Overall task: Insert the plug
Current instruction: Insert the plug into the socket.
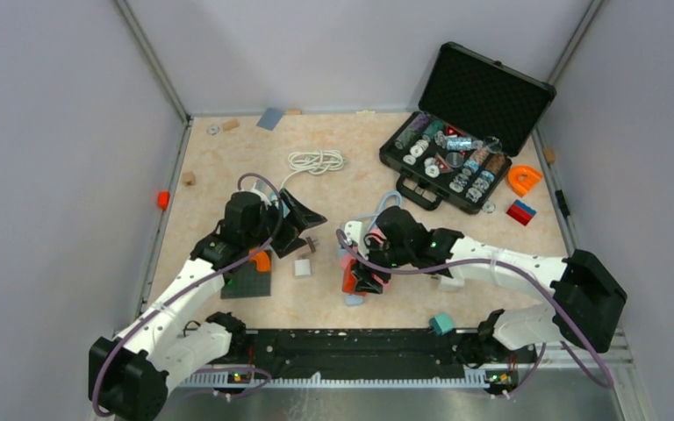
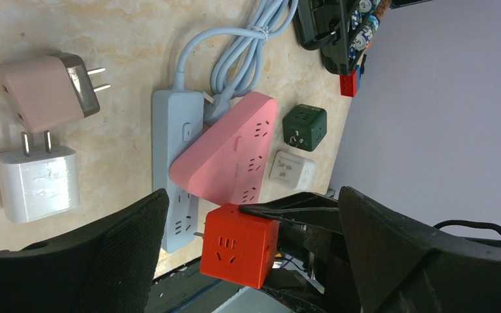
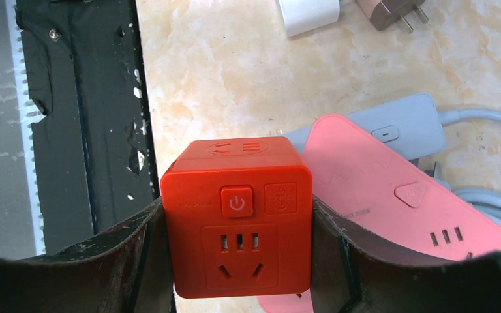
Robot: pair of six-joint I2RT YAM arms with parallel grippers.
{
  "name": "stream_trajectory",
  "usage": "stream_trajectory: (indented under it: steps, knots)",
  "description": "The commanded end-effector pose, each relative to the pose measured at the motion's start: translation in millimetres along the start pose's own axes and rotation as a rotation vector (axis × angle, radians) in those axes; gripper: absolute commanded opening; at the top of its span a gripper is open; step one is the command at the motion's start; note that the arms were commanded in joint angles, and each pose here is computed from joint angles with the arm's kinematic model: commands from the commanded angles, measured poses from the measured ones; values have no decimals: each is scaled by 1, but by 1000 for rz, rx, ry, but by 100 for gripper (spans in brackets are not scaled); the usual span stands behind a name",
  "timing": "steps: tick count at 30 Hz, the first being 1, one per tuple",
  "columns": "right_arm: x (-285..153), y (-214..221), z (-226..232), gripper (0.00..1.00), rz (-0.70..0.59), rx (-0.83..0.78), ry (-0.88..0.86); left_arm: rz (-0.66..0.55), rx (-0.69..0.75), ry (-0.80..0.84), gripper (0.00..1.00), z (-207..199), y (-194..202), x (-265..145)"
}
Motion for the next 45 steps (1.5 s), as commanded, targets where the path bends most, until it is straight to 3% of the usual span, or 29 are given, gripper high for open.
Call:
stream_trajectory:
  steps: [1,18,45]
  knots:
    - [9,-7,5,0,-26,-67,-41,-21,12,15,99,0,-1,-3]
    - [13,4,-1,0,50,-106,91,-20,15,15,99,0,-1,-3]
    - [-3,-8,2,0,56,-259,85,43,27,47,99,0,3,2]
Point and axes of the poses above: each gripper's point midway between its finger pads, its own x axis out along the fingers, its own z axis along the line the jaws close on, y = z × x, the point moved 8 cm from there along -x, back along the fingers, and after that the axes turned 7 degrees about x, right-handed, at the moved point
